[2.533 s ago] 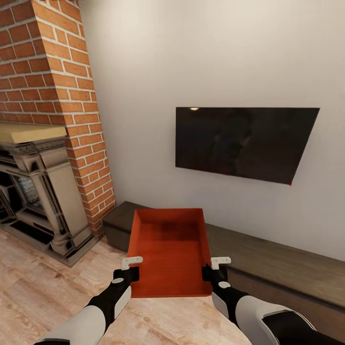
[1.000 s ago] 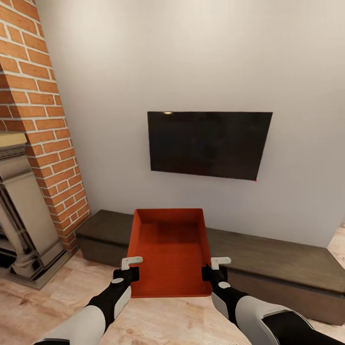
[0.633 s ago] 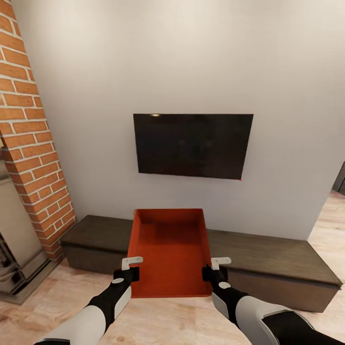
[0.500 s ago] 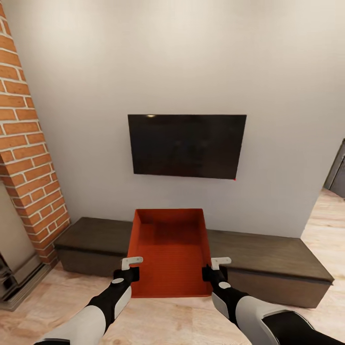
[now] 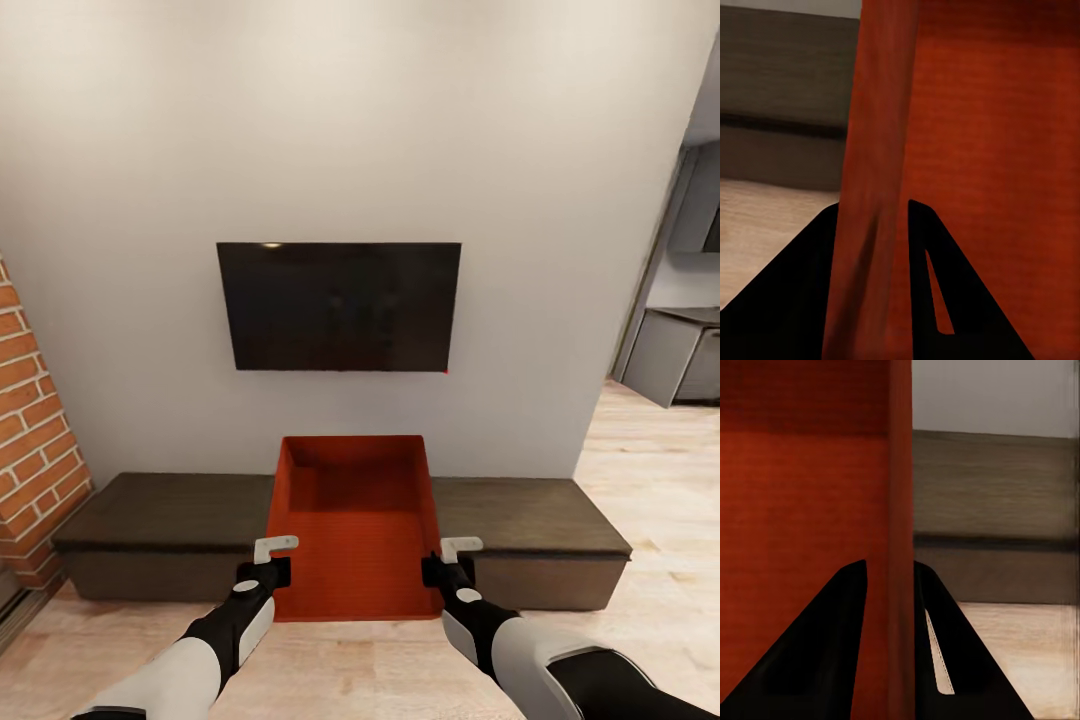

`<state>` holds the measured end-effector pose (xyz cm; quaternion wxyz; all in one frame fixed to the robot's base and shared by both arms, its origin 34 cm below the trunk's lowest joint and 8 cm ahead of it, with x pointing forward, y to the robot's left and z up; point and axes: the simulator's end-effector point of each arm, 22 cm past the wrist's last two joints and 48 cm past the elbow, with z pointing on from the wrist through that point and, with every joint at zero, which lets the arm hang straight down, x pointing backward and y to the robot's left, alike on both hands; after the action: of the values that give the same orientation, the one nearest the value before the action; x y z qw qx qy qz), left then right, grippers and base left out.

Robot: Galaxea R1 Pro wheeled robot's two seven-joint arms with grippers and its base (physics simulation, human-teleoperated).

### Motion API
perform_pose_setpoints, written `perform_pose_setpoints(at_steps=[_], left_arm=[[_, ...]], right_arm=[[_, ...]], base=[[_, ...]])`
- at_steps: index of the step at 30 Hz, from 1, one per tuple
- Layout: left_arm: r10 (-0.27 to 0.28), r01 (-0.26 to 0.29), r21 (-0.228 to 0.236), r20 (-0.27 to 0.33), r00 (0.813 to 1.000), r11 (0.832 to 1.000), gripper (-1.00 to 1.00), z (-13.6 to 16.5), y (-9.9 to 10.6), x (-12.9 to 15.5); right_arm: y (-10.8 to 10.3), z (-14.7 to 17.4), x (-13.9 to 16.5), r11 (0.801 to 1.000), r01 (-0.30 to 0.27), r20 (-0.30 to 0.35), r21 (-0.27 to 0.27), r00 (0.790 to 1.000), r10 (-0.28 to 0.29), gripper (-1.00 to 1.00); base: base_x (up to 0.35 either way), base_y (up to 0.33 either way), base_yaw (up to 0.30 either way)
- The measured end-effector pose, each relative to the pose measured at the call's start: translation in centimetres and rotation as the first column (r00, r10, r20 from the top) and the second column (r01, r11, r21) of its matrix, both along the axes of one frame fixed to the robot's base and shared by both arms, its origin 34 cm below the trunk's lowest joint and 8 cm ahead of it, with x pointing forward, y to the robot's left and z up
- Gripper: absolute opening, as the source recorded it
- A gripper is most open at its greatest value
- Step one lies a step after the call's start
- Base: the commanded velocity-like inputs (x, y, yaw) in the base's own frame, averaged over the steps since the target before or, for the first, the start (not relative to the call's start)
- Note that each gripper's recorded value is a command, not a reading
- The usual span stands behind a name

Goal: Move the two storage containers from the living room to the garage. In the garage, place one container on the floor and stack the other container on top of it (either order is fine).

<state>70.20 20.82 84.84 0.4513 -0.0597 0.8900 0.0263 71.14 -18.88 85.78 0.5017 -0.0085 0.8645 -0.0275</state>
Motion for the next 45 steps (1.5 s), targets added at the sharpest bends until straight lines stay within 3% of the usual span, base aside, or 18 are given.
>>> perform_pose_setpoints(at_steps=[45], left_arm=[[0.001, -0.001, -0.001, 0.023, 1.000, 1.000, -1.00, 1.3, 0.0, 0.3]], right_arm=[[0.0, 1.4, 0.3, 1.000, -0.001, 0.024, -0.001, 1.000, 0.001, -1.00]], base=[[0.000, 0.000, -0.277]])
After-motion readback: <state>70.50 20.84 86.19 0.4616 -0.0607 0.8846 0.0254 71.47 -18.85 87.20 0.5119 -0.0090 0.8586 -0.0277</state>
